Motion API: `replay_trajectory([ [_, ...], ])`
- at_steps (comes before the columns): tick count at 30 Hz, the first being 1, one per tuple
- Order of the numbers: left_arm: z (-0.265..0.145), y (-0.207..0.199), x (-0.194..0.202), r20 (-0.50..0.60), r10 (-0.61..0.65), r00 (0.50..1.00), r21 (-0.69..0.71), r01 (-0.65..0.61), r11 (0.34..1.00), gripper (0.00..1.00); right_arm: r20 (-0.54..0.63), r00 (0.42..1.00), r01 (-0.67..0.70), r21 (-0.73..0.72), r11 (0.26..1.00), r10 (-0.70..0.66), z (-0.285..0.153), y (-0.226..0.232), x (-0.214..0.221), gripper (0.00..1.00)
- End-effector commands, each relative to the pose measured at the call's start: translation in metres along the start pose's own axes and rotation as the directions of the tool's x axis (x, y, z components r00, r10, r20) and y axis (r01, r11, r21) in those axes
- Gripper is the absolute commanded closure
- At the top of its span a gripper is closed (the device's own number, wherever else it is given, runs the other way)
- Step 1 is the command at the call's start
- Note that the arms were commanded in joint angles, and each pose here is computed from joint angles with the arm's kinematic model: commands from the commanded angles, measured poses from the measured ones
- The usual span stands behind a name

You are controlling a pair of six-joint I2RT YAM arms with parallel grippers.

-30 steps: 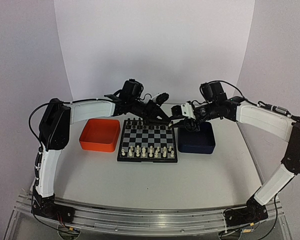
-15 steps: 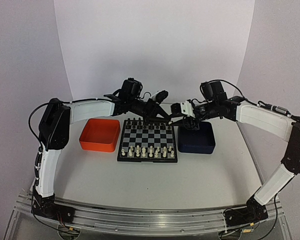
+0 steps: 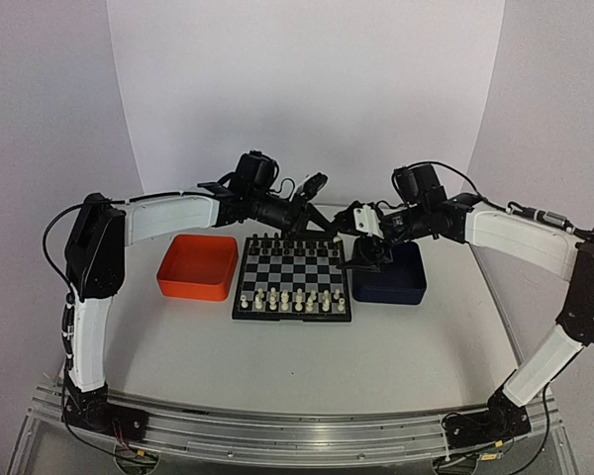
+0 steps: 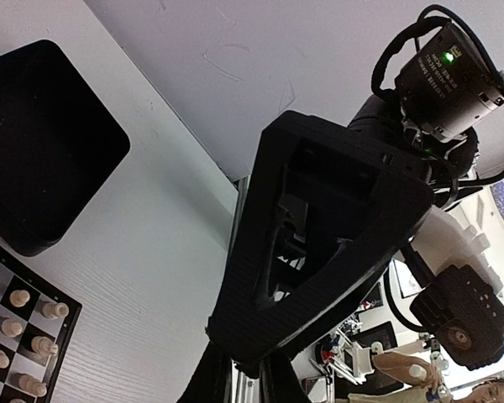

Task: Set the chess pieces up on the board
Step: Place the chess piece on the chessboard.

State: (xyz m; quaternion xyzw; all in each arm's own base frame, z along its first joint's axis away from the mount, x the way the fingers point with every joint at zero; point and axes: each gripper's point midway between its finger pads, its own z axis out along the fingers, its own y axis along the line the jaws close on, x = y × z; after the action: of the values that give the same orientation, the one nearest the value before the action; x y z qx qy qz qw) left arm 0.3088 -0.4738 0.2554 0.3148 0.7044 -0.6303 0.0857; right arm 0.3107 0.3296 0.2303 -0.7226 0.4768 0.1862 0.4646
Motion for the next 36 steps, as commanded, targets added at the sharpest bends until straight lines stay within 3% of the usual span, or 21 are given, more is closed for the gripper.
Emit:
replay_trajectory([
  [1, -0.013, -0.012, -0.017, 0.101, 0.144, 0.985, -0.148, -0.128, 0.981, 1.0, 0.092, 0.994, 0.064, -0.009, 0.998, -0.062, -0.006, 0.007, -0.037, 0.12],
  [4, -0.024, -0.003, -0.021, 0.143, 0.207, 0.968, -0.263, -0.164, 0.951, 1.0, 0.088, 0.994, 0.055, 0.021, 0.998, -0.056, -0.015, 0.002, -0.044, 0.1],
  [9, -0.053, 0.022, -0.024, 0.187, 0.3, 0.935, -0.513, -0.168, 0.842, 1.0, 0.102, 0.995, -0.011, 0.08, 0.997, 0.003, -0.03, -0.012, -0.06, 0.08],
  [17, -0.121, 0.053, -0.005, 0.241, 0.392, 0.888, -0.805, -0.043, 0.592, 1.0, 0.004, 0.985, -0.164, 0.344, 0.925, 0.173, -0.059, -0.054, -0.048, 0.06],
  [21, -0.154, 0.062, 0.02, 0.267, 0.432, 0.862, -0.873, 0.026, 0.486, 1.0, 0.017, 0.948, -0.282, 0.507, 0.814, 0.317, -0.08, -0.066, -0.032, 0.05],
  [25, -0.176, 0.078, 0.045, 0.266, 0.435, 0.86, -0.916, 0.085, 0.393, 1.0, 0.05, 0.895, -0.389, 0.574, 0.72, 0.443, -0.09, -0.056, -0.011, 0.05],
  [33, -0.189, 0.102, 0.079, 0.236, 0.426, 0.874, -0.949, 0.113, 0.293, 1.0, 0.059, 0.824, -0.464, 0.642, 0.611, 0.564, -0.105, -0.03, 0.021, 0.04],
  [36, -0.187, 0.11, 0.087, 0.244, 0.41, 0.879, -0.947, 0.123, 0.298, 1.0, 0.056, 0.814, -0.471, 0.647, 0.6, 0.578, -0.107, -0.02, 0.027, 0.03],
])
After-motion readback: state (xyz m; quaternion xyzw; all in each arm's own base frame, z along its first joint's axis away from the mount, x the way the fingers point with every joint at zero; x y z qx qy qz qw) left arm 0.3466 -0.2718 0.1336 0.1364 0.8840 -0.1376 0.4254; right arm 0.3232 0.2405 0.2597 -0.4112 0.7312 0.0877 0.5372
